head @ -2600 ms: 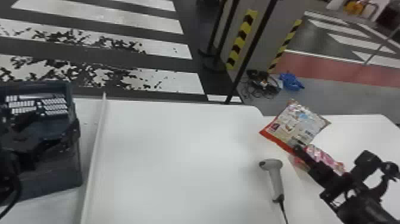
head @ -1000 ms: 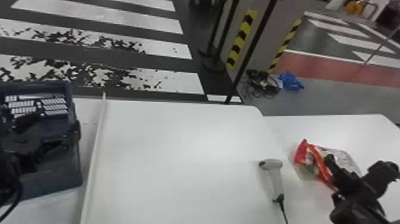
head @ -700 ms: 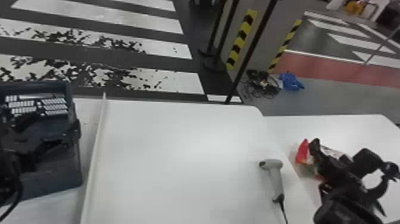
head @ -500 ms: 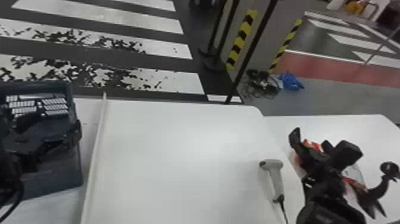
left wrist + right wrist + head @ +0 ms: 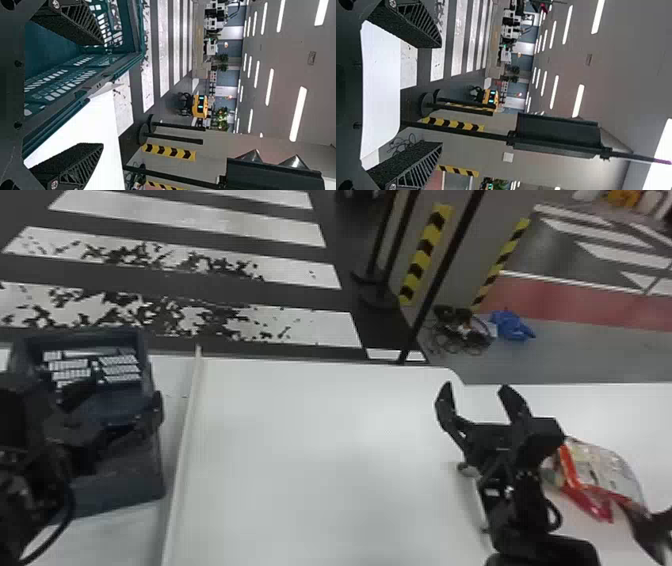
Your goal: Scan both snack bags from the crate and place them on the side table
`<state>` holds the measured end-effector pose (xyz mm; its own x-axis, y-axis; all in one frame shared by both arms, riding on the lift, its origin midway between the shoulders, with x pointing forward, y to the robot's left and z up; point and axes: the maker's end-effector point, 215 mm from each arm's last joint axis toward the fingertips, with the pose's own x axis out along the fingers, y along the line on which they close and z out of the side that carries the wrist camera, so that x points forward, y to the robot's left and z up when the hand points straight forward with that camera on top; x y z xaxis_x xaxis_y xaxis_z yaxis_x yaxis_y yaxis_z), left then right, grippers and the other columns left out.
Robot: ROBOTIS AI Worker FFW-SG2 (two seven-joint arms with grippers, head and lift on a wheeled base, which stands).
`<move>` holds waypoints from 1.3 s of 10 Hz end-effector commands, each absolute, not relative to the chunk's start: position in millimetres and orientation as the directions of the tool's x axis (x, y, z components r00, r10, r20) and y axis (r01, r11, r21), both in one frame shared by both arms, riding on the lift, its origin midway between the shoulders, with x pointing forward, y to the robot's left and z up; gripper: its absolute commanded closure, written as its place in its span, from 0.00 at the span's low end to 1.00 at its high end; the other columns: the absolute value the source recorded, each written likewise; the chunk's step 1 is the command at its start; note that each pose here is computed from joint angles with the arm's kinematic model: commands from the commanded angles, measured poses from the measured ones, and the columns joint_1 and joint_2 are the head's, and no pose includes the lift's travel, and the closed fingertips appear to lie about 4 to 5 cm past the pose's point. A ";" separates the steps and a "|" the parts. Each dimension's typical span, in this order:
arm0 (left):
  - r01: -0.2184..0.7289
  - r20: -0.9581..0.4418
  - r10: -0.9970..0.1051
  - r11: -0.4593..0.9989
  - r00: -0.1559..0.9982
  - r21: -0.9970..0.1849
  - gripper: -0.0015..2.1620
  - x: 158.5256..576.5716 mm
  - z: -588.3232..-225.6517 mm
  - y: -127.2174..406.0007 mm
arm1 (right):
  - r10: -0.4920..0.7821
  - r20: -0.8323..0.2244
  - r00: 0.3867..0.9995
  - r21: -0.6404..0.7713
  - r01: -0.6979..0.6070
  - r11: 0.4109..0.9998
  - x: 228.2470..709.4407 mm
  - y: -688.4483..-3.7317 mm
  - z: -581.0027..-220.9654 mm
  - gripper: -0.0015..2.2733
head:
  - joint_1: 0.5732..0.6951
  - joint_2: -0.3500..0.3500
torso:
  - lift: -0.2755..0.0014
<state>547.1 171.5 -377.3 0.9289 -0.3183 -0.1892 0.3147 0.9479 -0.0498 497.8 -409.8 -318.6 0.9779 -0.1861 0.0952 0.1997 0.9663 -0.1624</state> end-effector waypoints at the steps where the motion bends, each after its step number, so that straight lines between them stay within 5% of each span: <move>1: 0.321 -0.186 -0.324 0.946 0.928 -0.046 0.04 544.9 -378.4 166.4 | -0.125 0.094 0.988 -0.198 0.141 0.970 494.2 -376.2 -320.5 0.02 | 1.00 0.14 | 0.64; 4: 0.352 -0.166 -0.352 0.936 0.921 -0.031 0.04 535.5 -379.1 143.4 | -0.076 0.057 0.995 -0.196 0.086 0.977 483.1 -344.7 -340.1 0.03 | 1.00 0.20 | 0.64; 13: 0.355 -0.169 -0.358 0.934 0.918 -0.046 0.04 487.7 -388.3 97.8 | -0.095 -0.046 0.994 -0.086 0.091 0.992 455.4 -318.1 -369.6 0.03 | 1.00 0.13 | 0.64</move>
